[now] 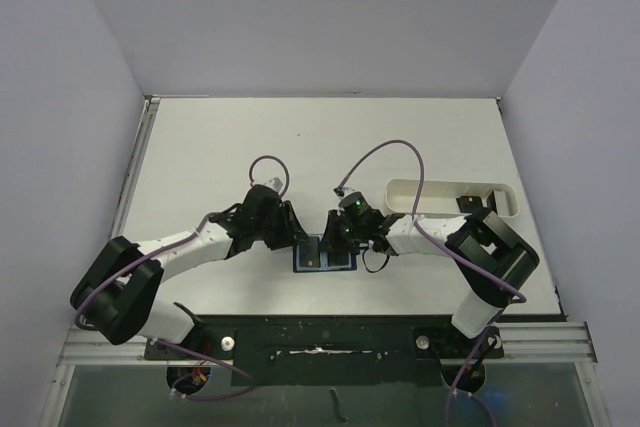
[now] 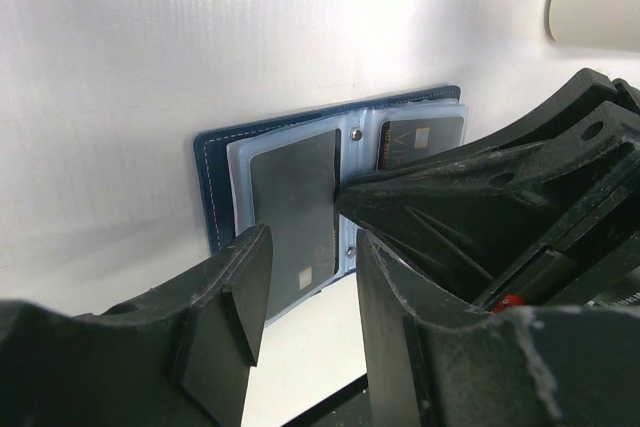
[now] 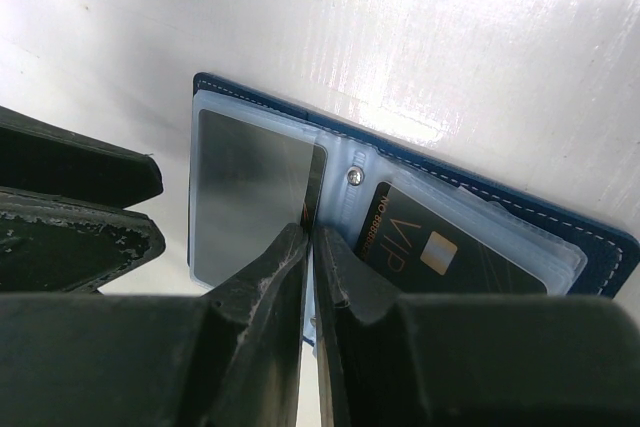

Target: Put the credit cards into the card holder

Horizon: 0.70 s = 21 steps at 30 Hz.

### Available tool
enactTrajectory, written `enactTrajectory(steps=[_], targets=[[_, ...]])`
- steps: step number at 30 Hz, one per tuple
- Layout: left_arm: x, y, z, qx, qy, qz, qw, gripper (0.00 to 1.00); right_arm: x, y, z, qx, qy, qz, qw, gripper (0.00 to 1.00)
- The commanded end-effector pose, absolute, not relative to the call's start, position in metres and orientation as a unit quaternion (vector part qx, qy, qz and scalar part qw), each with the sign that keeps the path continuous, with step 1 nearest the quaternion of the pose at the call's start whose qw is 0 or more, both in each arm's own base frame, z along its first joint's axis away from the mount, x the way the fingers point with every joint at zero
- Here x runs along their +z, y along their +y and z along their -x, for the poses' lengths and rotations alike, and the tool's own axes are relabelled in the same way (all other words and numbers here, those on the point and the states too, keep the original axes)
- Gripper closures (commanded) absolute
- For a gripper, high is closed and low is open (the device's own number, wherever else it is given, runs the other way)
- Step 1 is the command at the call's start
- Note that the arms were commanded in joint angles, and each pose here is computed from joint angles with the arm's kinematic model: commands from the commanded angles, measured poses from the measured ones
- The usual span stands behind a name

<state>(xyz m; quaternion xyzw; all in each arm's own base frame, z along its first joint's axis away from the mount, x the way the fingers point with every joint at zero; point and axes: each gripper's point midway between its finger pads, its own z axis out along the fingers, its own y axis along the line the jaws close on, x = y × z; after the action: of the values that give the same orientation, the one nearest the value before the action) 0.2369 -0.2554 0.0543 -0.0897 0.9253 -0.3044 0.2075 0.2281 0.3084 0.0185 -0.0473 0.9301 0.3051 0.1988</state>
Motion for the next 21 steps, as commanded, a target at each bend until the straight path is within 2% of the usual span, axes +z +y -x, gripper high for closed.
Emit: enactTrajectory(steps=[1,21], targets=[[0.079,-0.263,-0.250,-0.325,0.911,0.083,0.241,0.62,0.007,0.299,-0.224,0.284,0.938,0.046,0.192,0.89],[0.054,-0.265,-0.246,-0.322,0.917,0.089,0.217,0.61,0.010,0.298,-0.224,0.285,0.937,0.043,0.195,0.89]])
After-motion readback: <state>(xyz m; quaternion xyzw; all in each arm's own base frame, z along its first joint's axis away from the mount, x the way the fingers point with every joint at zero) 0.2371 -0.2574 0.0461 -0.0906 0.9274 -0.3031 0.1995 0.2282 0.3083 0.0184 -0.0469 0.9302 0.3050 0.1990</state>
